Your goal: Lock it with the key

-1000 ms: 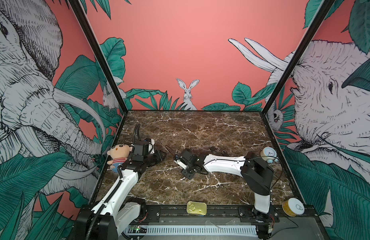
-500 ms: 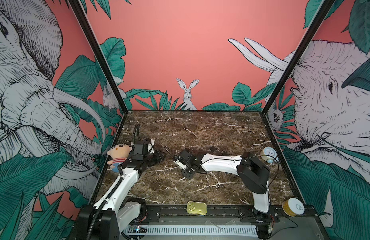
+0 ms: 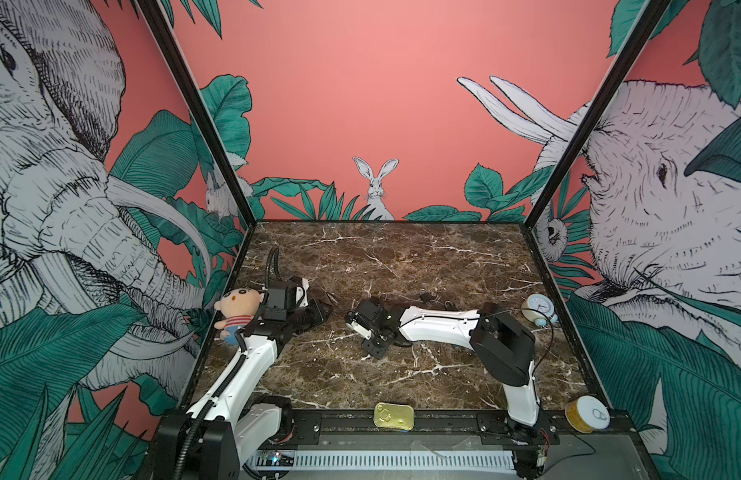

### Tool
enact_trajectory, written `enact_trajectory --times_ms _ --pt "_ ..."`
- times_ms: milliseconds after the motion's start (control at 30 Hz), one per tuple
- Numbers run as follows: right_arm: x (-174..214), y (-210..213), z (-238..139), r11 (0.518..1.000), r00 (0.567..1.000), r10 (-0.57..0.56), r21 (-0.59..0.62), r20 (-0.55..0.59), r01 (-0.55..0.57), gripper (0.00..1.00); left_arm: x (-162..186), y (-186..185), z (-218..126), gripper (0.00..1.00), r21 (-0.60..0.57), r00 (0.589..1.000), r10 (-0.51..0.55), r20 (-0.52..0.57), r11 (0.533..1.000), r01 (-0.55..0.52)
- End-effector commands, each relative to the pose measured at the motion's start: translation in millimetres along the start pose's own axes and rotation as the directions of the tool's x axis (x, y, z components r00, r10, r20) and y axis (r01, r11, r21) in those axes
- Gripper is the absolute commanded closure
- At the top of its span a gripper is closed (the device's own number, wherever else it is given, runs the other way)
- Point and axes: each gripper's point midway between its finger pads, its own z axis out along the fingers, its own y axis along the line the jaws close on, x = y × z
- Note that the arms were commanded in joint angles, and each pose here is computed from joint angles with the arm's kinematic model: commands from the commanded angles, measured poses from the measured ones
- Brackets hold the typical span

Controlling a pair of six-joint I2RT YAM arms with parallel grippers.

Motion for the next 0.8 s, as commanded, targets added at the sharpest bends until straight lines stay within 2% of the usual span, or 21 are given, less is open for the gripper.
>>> enact_trajectory --times_ms 0,133,333,500,767 --pt "6.9 3.9 8.8 1.0 0.999 -0.009 -0.01 -0.043 0.009 0.58 -1.2 -1.2 -2.9 0.67 0.015 1.0 0.014 0.014 1.0 -0.014" --pt "10.1 0.7 10.7 1.0 0.998 -0.01 0.008 -0.067 0.01 0.59 -1.7 -1.7 -3.8 0.67 0.015 1.0 0.015 0.016 1.0 -0.015" --pt "9.7 -1.5 5.1 1.0 0.998 -0.002 0.018 -0.058 0.003 0.73 -2.2 -4.5 -4.7 0.67 0.023 1.0 0.016 0.013 1.0 -0.017" --pt "-5.5 -3.1 -20.0 1.0 0.999 0.019 0.022 0.036 -0.02 0.78 -1.9 -14.9 -7.0 0.67 0.069 0.999 0.037 0.0 0.997 -0.037" --pt "-27.1 -2.5 -69.7 0.999 0.984 0.037 0.002 0.172 -0.038 0.78 8.1 -27.5 -4.5 0.65 0.156 0.999 0.028 -0.044 0.987 -0.021"
